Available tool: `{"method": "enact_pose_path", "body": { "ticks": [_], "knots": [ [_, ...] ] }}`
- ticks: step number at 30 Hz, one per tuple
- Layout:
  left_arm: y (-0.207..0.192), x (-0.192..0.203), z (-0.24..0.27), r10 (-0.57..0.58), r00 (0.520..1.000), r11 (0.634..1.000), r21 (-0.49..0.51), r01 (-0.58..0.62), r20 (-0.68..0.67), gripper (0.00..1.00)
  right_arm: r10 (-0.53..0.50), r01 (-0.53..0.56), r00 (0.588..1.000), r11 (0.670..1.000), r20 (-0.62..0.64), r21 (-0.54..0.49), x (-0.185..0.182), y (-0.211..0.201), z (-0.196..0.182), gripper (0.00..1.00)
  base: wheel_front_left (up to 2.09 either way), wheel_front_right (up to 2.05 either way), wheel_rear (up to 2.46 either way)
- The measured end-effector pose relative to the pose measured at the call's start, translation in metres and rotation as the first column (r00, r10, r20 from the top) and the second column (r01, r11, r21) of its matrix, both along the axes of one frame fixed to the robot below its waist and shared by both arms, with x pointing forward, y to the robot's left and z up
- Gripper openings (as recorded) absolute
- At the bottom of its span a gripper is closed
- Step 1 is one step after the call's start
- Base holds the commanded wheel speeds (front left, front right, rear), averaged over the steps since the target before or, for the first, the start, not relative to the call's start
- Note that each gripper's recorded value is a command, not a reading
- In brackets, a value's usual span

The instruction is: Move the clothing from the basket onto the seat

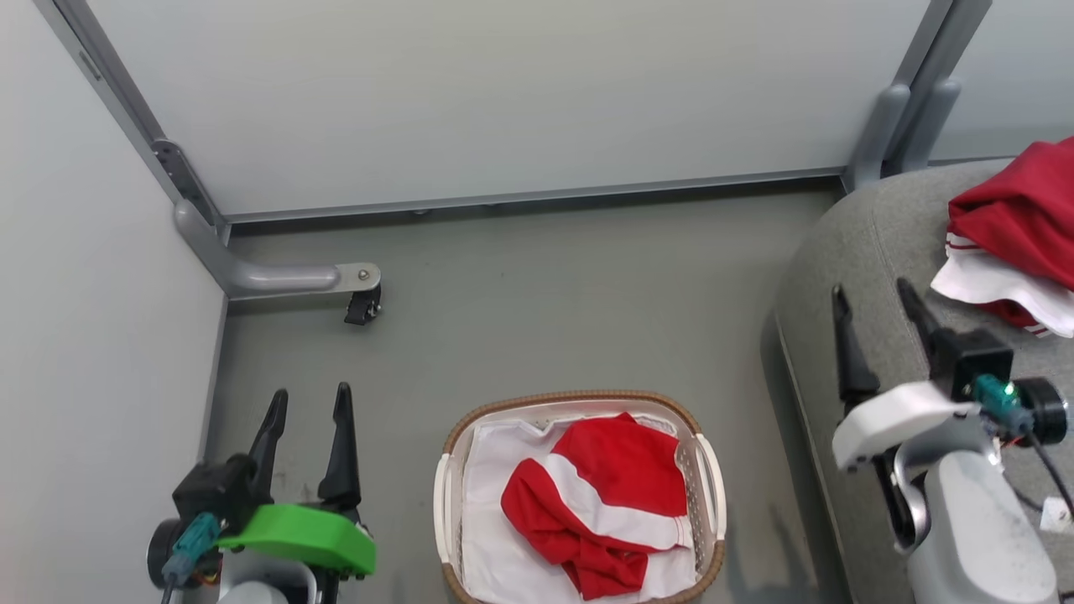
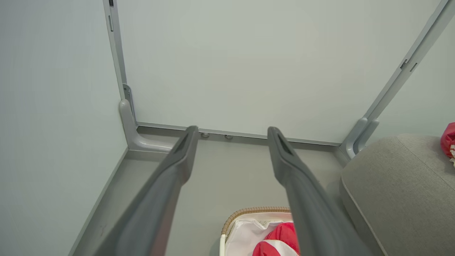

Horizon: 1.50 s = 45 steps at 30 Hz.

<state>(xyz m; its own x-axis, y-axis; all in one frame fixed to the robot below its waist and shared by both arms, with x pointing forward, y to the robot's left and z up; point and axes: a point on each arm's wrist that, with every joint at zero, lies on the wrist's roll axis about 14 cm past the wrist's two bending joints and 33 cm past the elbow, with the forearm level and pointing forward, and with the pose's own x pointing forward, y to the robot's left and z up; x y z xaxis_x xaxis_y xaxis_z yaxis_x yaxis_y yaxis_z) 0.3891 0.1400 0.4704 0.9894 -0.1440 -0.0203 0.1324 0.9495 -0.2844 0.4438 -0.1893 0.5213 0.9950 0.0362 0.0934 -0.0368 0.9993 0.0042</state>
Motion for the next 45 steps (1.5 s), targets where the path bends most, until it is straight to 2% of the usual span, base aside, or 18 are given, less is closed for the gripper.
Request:
{"method": "enact_pose_path", "body": {
  "ticks": [14,45],
  "knots": [
    [0.005,-0.029,-0.01,0.02,0.999,1.0,-0.018,-0.021,-0.033,1.0,0.053,-0.048,0.996,0.997,-0.071,0.063,-0.043,0.018,-0.028,1.0,0.0,0.0,0.0],
    [-0.004,-0.03,-0.016,-0.009,0.999,1.0,-0.01,0.008,-0.053,1.0,0.061,-0.055,0.995,0.996,-0.082,0.074,-0.042,0.021,-0.032,1.0,0.0,0.0,0.0]
  ]
}}
